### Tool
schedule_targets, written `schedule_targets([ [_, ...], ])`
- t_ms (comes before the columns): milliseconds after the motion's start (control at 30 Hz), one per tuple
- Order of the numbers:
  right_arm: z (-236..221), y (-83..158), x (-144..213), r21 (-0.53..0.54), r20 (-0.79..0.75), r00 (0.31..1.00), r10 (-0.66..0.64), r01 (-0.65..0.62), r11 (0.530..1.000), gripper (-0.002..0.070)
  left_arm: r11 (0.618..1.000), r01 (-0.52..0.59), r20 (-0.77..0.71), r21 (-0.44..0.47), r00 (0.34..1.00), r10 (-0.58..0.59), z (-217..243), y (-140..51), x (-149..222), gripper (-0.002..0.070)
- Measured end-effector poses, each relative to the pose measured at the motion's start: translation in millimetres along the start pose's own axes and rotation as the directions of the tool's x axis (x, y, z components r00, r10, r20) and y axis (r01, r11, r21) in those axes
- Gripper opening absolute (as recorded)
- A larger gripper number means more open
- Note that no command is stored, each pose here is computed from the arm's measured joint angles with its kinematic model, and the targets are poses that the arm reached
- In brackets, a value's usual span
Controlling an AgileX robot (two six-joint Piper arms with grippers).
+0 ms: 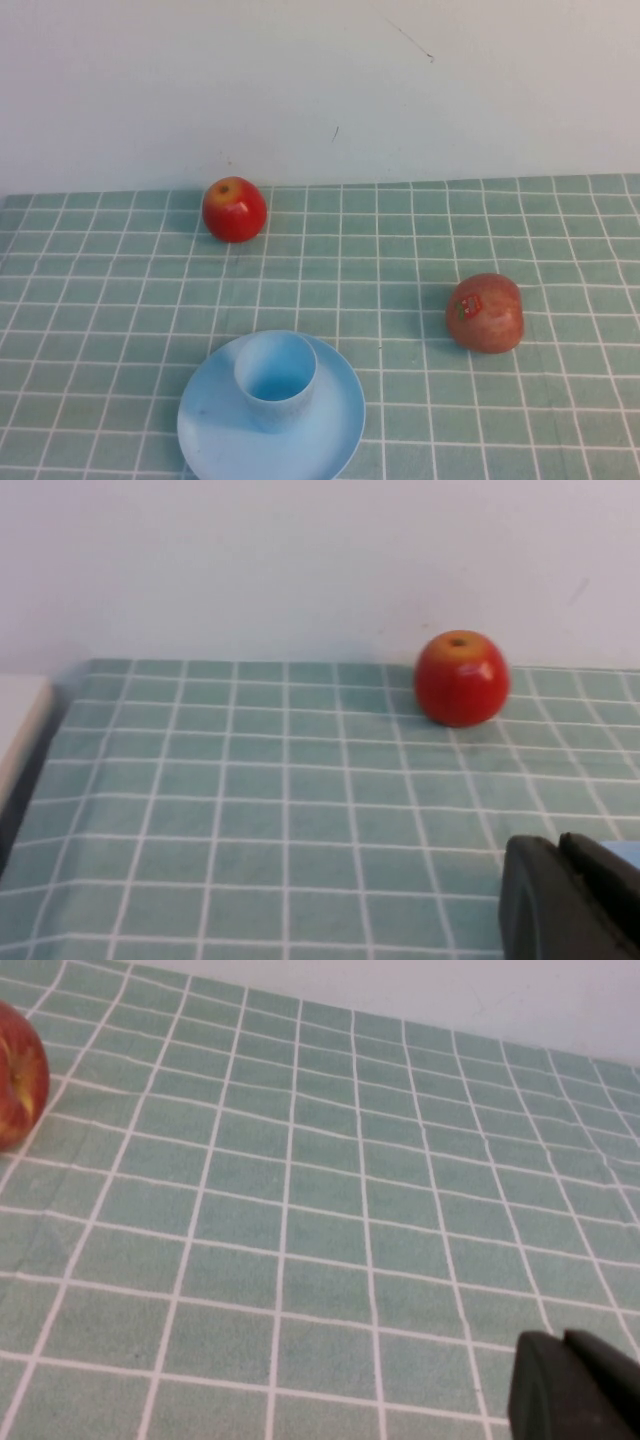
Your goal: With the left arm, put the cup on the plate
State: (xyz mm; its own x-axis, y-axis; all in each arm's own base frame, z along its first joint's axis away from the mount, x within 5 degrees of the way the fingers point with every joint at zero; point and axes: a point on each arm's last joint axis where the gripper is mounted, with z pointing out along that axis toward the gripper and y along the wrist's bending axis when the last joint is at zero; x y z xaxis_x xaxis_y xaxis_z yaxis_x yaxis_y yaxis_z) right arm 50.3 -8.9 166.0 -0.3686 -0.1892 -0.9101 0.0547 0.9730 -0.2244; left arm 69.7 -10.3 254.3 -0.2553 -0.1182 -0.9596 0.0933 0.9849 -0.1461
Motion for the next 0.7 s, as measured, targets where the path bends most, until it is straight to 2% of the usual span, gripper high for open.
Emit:
schedule_targets([
  [233,0,0,0,0.0,0.0,1.0,0.0,0.0,1.0,-0.0002,0.988,0.04,0.047,-0.15,0.998,-0.033,1,18.0,63,0.0002],
  [433,0,0,0,0.0,0.0,1.0,0.0,0.0,1.0,-0.0002,0.985,0.064,-0.011,-0.16,0.998,-0.066,2,19.5,80,0.0001],
  [700,0,0,0,0.0,0.0,1.0,0.0,0.0,1.0,-0.0002,0.985,0.07,-0.034,-0.157,0.997,-0.076,2,19.1,83,0.0],
])
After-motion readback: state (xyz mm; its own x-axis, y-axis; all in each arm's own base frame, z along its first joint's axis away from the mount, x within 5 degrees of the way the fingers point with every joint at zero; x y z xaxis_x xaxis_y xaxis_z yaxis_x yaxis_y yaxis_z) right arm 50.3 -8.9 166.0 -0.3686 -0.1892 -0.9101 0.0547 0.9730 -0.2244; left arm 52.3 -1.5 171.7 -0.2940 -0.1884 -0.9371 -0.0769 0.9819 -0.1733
